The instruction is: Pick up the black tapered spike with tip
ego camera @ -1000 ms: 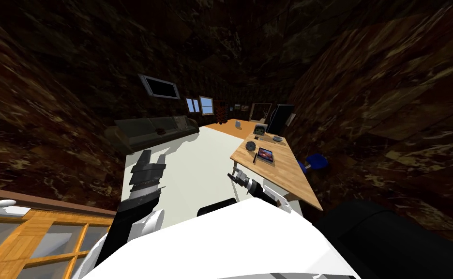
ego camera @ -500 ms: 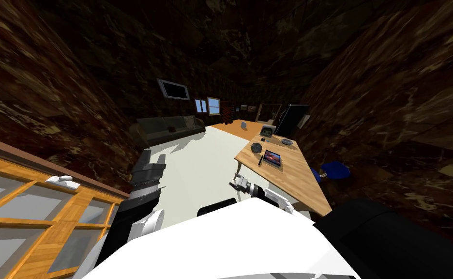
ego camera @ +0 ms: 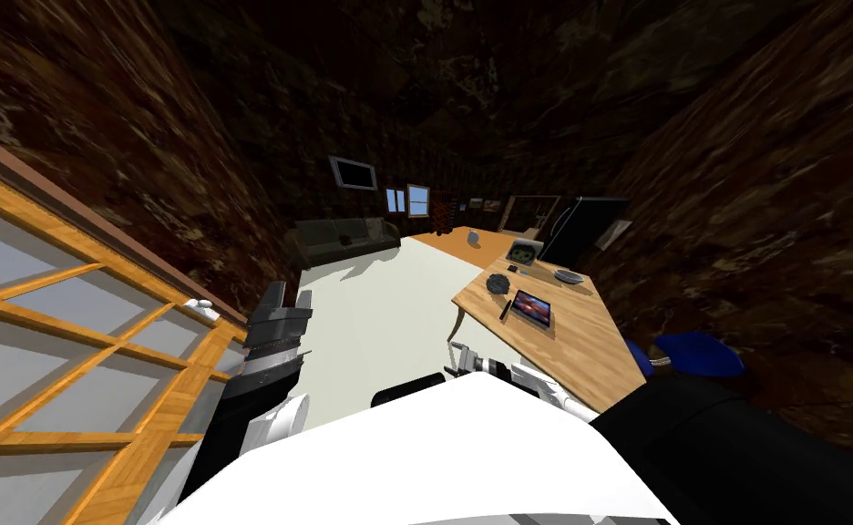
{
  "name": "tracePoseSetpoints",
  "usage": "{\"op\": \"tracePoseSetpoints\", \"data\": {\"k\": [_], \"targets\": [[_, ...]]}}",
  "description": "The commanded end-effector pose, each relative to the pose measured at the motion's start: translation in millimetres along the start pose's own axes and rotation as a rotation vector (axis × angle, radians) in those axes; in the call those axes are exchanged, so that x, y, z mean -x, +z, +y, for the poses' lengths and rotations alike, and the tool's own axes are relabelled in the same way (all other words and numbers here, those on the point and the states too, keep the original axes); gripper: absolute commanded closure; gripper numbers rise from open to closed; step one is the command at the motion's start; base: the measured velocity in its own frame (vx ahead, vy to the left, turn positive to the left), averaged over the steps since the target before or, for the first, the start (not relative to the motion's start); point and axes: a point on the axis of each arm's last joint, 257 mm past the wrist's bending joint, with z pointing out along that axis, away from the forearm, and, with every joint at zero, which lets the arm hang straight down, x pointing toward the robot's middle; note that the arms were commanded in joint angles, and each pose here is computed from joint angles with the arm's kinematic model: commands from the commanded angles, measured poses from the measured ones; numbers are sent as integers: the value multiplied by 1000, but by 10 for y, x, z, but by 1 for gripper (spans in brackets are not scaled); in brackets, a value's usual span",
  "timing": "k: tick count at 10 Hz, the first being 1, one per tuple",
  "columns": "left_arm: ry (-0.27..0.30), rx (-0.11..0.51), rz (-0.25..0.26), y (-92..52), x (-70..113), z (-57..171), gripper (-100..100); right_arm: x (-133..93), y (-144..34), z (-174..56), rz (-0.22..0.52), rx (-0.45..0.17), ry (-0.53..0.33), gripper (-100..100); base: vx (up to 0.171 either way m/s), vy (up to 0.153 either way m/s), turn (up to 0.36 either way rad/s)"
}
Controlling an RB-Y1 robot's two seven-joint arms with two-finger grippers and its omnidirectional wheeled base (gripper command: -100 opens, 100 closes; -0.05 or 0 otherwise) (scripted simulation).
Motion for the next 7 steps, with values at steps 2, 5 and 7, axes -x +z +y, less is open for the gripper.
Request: {"op": "tracePoseSetpoints", "data": {"k": [2, 5, 7], "targets": [[0, 0, 0, -1, 1, 0, 0, -493, -291, -40, 138, 32, -105, -100, -3, -18, 234], [0, 0, 0, 0, 0, 0, 0, -971, -669, -160, 269, 39, -176, -100, 4, -31, 222], [0, 0, 0, -1, 1, 1, 0, -1180, -908, -162, 338, 75, -234, -100, 8, -20, 129]]}}
